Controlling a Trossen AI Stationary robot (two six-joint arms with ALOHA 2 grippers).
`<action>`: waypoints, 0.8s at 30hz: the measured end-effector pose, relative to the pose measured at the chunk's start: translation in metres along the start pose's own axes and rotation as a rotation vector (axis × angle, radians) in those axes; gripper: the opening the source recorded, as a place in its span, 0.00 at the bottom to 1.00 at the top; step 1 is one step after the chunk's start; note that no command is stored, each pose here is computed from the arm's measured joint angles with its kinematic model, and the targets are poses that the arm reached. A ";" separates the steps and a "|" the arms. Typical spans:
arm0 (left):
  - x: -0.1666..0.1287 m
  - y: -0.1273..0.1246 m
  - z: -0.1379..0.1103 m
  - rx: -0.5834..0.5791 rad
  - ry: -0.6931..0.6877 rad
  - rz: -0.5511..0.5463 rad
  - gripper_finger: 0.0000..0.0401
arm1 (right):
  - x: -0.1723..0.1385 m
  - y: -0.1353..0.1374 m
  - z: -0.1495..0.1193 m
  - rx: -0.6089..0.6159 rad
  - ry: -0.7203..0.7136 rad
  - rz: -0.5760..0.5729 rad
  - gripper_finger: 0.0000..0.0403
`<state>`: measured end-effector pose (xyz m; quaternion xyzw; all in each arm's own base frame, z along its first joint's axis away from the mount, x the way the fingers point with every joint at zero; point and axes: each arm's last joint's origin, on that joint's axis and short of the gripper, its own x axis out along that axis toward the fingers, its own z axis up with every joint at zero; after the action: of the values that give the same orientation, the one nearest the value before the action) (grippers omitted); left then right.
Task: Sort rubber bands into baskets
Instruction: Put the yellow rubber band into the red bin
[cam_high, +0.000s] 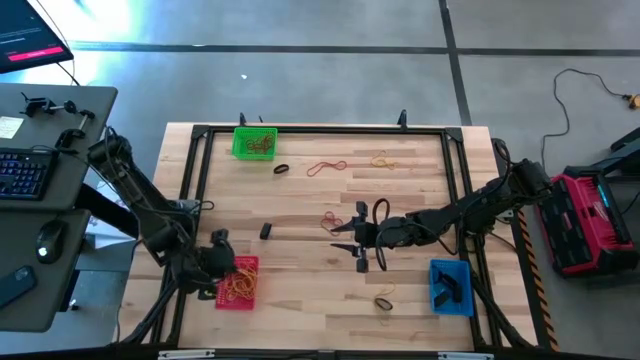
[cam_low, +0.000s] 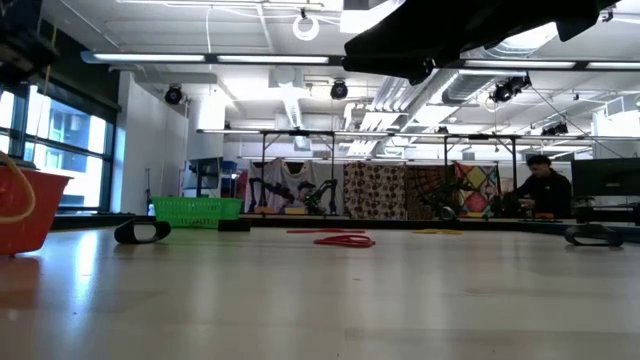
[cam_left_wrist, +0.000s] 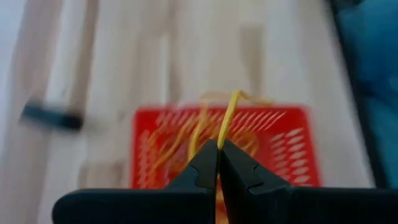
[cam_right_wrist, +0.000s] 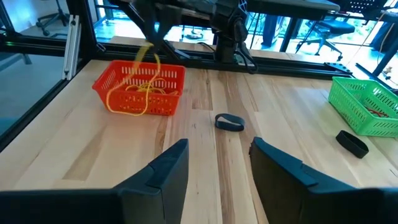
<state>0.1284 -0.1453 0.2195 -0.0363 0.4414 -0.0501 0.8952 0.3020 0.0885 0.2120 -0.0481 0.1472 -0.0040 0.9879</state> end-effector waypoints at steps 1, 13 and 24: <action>0.000 0.002 -0.003 -0.017 0.024 0.023 0.00 | 0.000 0.000 0.000 0.001 0.000 0.000 0.40; -0.006 0.001 -0.020 -0.077 0.150 0.031 0.00 | 0.000 0.000 0.000 -0.001 0.001 0.000 0.40; -0.035 -0.021 0.004 0.016 0.025 -0.075 0.00 | 0.000 0.000 0.000 -0.001 0.001 0.000 0.40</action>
<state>0.1094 -0.1618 0.2520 -0.0451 0.4504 -0.0876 0.8874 0.3021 0.0884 0.2120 -0.0485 0.1475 -0.0042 0.9879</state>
